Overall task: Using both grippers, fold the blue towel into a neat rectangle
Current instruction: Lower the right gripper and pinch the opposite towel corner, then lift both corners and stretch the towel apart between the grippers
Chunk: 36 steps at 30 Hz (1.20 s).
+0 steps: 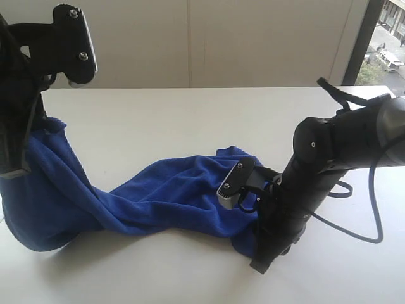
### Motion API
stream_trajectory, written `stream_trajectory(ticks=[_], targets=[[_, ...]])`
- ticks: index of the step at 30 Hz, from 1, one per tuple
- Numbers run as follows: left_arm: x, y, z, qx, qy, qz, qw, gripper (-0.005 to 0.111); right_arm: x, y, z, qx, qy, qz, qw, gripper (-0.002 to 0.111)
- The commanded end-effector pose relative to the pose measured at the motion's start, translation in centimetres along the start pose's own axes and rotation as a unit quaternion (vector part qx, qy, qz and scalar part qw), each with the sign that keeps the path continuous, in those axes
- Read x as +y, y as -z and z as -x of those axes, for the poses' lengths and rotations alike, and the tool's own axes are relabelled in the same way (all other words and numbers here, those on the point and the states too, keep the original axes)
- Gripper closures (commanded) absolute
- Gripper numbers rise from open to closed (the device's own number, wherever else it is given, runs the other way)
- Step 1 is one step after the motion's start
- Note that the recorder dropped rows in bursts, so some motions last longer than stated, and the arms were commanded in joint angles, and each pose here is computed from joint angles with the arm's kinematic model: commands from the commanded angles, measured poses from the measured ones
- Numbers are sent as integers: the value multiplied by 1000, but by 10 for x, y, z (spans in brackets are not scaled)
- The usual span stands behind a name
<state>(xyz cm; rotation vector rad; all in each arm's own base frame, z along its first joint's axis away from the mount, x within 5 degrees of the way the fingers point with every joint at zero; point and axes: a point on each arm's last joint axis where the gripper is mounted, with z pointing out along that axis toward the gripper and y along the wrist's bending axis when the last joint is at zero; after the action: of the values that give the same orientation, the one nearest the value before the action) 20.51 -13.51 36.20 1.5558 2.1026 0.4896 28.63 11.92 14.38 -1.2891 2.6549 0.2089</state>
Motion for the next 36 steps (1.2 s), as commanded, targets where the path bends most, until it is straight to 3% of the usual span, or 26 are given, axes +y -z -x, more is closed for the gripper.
stream_trajectory(ticks=[1,15,17,21,27,30,36], targets=[[0,1,-3,1,10,-2,1000,107,-3,1,4,-13,-6,-11,1000,79],[-1,2,-3,0,11,-6,1000,107,2,-23,-3,36,-4,25,999,79],[-1,2,-3,0,11,-6,1000,107,2,-23,-3,37,-3,24,999,84],[-1,2,-3,0,10,-6,1000,107,1,-23,-4,46,8,21,999,108],[0,2,-4,7,7,-1,1000,107,2,1,1,56,13,26,998,108],[1,2,-6,18,4,5,1000,107,-5,29,-2,77,-4,-35,996,108],[7,13,-17,27,57,45,997,107,-13,94,-18,86,-54,-190,977,108]])
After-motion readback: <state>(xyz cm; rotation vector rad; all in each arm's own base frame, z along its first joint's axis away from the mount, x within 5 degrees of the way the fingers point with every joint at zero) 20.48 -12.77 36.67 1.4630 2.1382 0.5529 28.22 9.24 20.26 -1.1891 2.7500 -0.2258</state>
